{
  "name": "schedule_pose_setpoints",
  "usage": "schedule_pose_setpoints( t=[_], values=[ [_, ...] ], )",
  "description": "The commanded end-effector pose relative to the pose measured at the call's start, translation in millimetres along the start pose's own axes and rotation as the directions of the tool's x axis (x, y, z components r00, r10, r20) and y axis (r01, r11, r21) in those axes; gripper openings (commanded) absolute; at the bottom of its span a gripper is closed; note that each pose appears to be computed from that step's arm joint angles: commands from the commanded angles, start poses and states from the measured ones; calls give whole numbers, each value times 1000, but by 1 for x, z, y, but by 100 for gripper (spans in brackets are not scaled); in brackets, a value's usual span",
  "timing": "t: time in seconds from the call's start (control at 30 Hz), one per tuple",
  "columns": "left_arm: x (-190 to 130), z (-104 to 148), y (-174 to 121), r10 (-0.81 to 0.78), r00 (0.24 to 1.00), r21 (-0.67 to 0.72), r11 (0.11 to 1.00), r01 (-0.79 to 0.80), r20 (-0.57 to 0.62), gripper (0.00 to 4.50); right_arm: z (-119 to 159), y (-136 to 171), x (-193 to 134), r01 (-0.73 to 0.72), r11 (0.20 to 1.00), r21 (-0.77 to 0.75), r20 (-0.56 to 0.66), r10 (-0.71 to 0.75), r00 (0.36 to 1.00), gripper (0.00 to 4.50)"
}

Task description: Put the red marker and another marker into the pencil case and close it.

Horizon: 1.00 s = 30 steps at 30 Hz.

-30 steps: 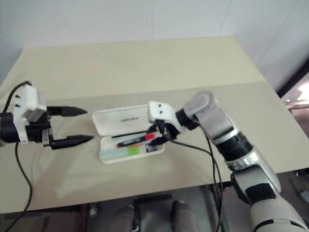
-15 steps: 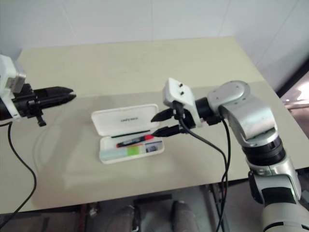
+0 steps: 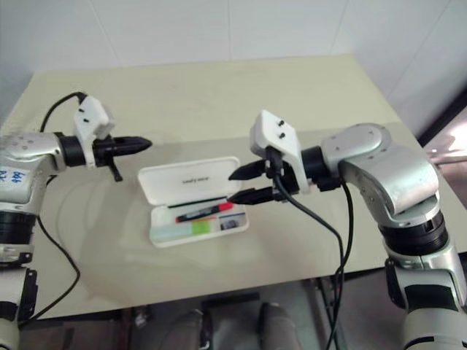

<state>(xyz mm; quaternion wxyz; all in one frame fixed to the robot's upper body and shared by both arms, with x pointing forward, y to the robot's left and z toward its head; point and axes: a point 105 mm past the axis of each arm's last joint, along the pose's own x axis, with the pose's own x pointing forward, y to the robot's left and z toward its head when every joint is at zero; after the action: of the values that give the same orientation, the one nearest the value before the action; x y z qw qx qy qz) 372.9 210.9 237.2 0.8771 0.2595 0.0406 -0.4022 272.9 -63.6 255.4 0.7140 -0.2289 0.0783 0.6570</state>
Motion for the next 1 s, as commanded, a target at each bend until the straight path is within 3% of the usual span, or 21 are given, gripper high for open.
schedule_pose_setpoints(
  t=[0.03,0.5,1.0],
  values=[
    [6,14,-5,-66,997,47,997,64,38,3,11,2,-9,26,998,-48,17,-25,1000,231],
    [19,16,-47,-322,946,58,946,320,27,3,12,6,-17,37,998,-42,-6,-37,999,231],
    [29,-2,-80,-434,899,96,894,437,-53,3,14,11,-22,30,999,-40,-11,-30,999,231]
  ],
)
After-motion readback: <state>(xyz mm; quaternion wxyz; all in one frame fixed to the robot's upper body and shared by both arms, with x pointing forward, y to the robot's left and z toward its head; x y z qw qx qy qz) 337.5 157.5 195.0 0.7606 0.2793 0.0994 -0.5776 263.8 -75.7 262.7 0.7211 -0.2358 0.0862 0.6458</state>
